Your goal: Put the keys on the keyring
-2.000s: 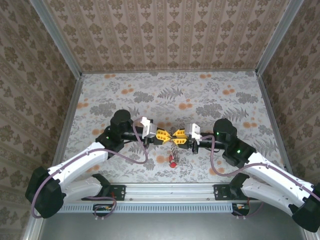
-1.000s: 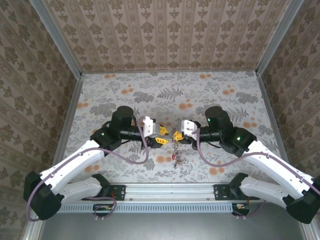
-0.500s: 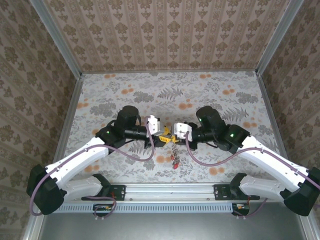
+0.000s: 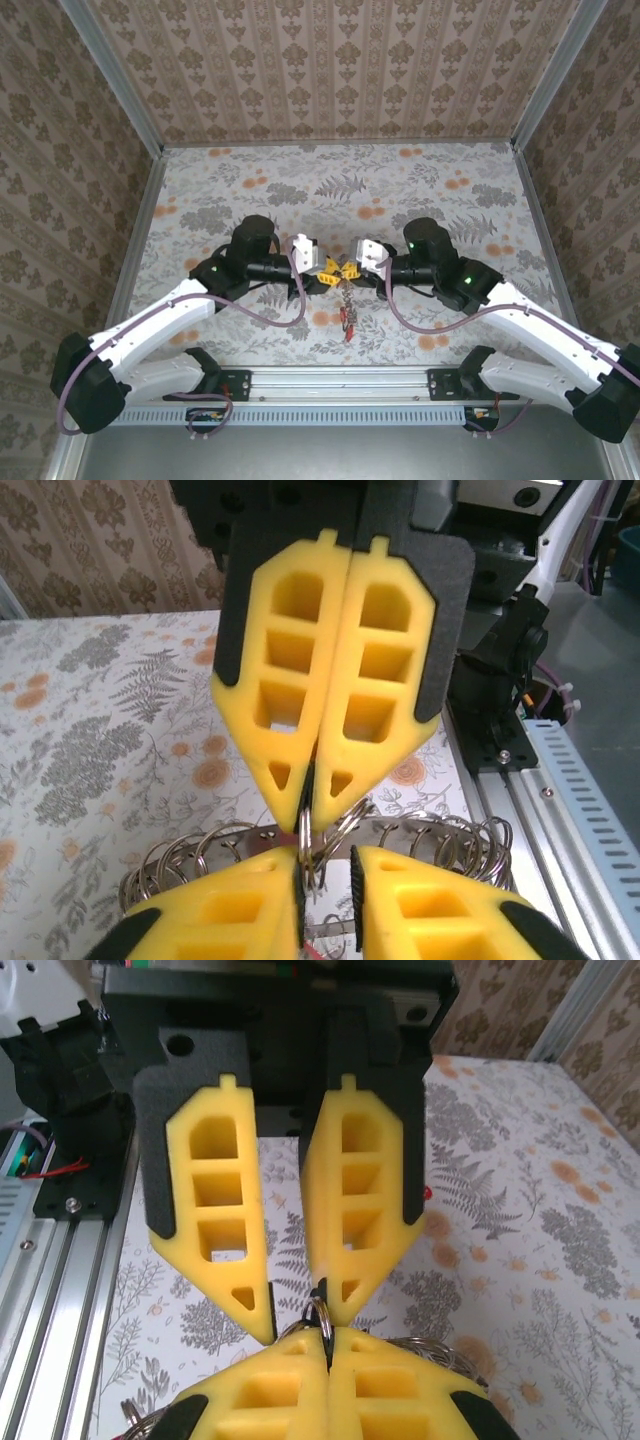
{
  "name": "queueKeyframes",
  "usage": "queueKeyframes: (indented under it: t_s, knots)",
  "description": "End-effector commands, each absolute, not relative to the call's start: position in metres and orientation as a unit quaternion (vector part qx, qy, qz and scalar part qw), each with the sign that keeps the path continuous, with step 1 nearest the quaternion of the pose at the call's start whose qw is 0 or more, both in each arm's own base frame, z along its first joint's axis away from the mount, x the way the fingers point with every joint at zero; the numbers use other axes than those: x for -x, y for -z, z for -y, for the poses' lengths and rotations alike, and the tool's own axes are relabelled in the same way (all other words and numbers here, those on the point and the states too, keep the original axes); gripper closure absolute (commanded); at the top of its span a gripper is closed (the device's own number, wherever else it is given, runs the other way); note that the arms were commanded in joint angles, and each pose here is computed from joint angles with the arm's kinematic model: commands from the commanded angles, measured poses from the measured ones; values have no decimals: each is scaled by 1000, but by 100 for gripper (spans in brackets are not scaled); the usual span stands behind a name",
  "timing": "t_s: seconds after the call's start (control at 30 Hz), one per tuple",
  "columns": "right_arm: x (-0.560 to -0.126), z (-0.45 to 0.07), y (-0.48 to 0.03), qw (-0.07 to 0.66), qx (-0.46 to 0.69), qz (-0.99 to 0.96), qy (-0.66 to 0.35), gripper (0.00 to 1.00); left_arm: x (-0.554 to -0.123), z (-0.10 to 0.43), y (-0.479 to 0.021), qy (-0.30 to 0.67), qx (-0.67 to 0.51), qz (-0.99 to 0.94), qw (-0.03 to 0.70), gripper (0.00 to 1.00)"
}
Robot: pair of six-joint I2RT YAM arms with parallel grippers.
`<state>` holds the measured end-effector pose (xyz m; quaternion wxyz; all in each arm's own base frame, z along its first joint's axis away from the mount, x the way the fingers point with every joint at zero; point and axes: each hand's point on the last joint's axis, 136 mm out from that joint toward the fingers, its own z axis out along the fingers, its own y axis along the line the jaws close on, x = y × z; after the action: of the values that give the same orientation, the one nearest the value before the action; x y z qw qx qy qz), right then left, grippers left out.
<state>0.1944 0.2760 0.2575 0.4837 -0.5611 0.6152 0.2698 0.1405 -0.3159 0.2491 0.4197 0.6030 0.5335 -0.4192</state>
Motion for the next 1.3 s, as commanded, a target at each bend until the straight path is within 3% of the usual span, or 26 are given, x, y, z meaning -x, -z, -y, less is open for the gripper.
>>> queueKeyframes:
  t_s: [0.0,0.13,0.37,0.73,0.97,1.27]
  knots:
    - [-196,-278,-290,538,535,-583,-290,100,-135,313,-252,428,-605,-525,420,88]
    - [-194,-279,-288,534,534,-583,-299,100,-137,315,-254,429,-604,-522,422,100]
    - [-192,-278,-283,526,545,-582,-294,100,-141,318,-261,428,-601,-510,443,100]
    - [-202,-249,-244,493,553,-640,-203,72,-160,314,-260,399,-572,-563,443,100]
    - [-192,-252,-253,494,541,-634,-248,69,-167,317,-258,413,-544,-595,424,100]
    - [-206,-267,-243,455,523,-669,-267,73,-172,320,-259,421,-529,-604,422,100]
